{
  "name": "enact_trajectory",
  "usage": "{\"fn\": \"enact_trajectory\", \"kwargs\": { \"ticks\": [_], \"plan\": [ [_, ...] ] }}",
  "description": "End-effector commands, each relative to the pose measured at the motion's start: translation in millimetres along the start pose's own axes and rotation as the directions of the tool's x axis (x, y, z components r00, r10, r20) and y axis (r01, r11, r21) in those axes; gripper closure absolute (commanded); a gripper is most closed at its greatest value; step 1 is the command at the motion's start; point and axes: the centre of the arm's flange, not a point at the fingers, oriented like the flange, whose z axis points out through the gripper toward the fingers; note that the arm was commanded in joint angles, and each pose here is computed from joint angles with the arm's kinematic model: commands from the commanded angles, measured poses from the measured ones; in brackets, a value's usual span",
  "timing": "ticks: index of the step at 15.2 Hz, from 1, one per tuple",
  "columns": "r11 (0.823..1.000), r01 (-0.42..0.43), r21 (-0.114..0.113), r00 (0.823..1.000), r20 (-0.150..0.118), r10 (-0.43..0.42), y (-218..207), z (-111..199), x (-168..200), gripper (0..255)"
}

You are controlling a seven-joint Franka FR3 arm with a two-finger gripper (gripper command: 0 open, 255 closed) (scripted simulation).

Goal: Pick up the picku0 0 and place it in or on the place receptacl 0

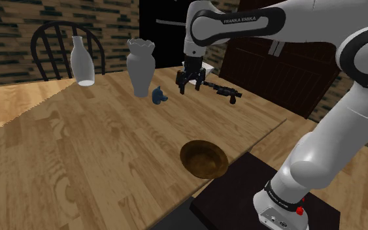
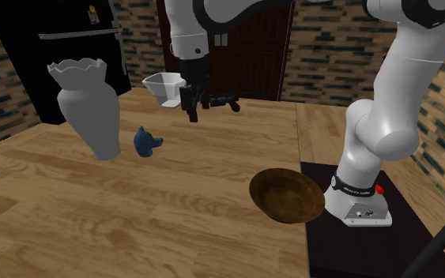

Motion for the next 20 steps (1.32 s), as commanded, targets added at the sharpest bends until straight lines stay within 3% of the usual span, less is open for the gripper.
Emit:
{"fn": "enact_trajectory", "kwargs": {
  "ticks": [1, 13, 20],
  "plan": [
    [1.000, 0.003, -0.009, 1.000, 0.001, -0.003, -11.4, 3.6, 25.8, 0],
    [0.998, 0.023, -0.061, 1.000, 0.006, -0.022, -77.0, 24.4, 168.5, 0],
    [0.998, 0.023, -0.061, 1.000, 0.006, -0.022, -74.8, 61.3, 168.3, 0]
  ]
}}
